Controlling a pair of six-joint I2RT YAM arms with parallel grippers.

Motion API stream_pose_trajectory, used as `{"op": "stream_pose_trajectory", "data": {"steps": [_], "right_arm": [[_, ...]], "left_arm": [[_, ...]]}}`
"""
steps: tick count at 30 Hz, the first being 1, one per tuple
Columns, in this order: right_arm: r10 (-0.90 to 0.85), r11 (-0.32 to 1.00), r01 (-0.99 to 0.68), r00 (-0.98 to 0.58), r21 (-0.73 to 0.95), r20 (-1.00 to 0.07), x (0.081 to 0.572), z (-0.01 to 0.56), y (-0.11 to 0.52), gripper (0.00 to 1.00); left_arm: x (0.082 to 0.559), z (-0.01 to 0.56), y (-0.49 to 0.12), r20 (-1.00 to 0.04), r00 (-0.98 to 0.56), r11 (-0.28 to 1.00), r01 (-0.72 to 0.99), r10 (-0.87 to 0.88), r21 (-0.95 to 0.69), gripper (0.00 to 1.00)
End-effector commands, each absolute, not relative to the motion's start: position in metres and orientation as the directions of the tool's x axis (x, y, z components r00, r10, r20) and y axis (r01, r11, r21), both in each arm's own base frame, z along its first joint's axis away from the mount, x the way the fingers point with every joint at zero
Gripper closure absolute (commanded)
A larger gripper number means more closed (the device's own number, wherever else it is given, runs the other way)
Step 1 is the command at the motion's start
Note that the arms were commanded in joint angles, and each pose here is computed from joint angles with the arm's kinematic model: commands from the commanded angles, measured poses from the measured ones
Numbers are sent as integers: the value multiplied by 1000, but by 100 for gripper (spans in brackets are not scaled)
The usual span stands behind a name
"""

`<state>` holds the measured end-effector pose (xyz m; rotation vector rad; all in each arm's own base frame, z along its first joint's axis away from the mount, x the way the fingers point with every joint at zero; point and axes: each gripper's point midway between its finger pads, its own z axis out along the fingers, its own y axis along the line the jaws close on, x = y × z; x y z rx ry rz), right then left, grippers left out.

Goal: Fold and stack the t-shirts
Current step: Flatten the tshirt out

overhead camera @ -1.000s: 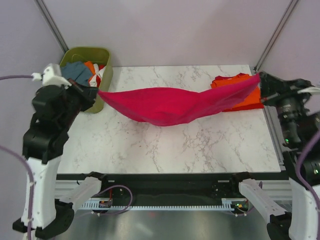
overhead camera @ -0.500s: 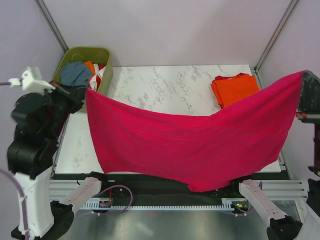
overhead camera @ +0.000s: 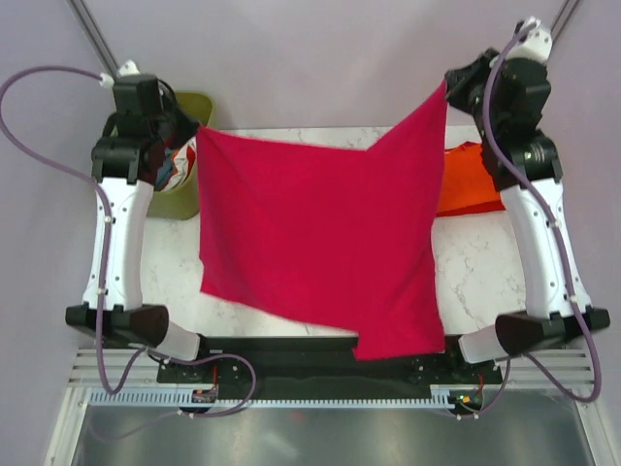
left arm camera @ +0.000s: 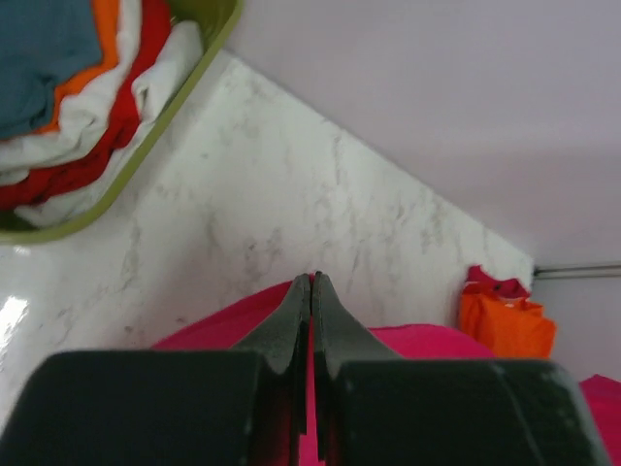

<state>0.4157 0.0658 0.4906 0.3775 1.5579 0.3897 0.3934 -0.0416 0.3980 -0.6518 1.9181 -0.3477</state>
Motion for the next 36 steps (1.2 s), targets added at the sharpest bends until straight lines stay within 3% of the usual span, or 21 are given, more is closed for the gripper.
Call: {"op": "stream_pose_trajectory", "data": {"steps": [1, 6, 10, 14, 15, 17, 18, 20, 21, 23, 26, 31, 36], "right_arm": [[535, 845, -189, 264, 501, -802, 385, 626, 58, 100], [589, 801, -394, 383, 451, -711, 385, 704, 57, 100], [637, 754, -487, 381, 439, -670, 390, 716, 45, 100], [641, 743, -430, 240, 512, -729, 422, 639, 46, 100], [644, 738, -420, 204, 528, -738, 427, 622, 47, 100], [649, 722, -398, 107, 566, -753, 435, 567, 53, 100], [655, 716, -385, 80, 582, -752, 435, 549, 54, 100], [666, 701, -355, 15, 619, -746, 432, 503, 55, 100], [668, 700, -340, -1, 628, -744, 431, 491, 55, 100], [673, 697, -285, -56, 658, -737, 427, 453, 54, 100], [683, 696, -178, -136, 696, -718, 423, 401, 50, 100], [677, 699, -35, -290, 714, -677, 408, 307, 51, 100], [649, 712, 12, -393, 702, -651, 391, 257, 57, 100]], "left_arm": [[406, 506, -42, -762, -119, 771, -81, -636, -631, 98], [437, 575, -30, -746, 65, 749, 59, -663, -660, 98], [467, 576, -25, -723, 50, 722, 132, -689, -679, 98], [488, 532, -37, -729, -53, 717, 149, -682, -681, 98], [501, 489, -38, -727, -118, 720, 103, -676, -686, 98], [496, 478, -40, -744, -102, 732, 132, -661, -668, 98], [501, 429, -40, -732, -169, 731, 77, -660, -677, 98], [491, 421, -40, -746, -135, 739, 105, -652, -665, 98], [488, 377, -41, -730, -187, 736, 51, -657, -675, 98], [478, 360, -40, -731, -180, 739, 31, -658, -673, 98], [460, 289, -43, -696, -263, 732, -66, -668, -678, 98], [429, 243, -29, -678, -257, 724, -188, -688, -663, 98], [395, 226, -3, -706, -209, 729, -328, -677, -601, 98]]}}
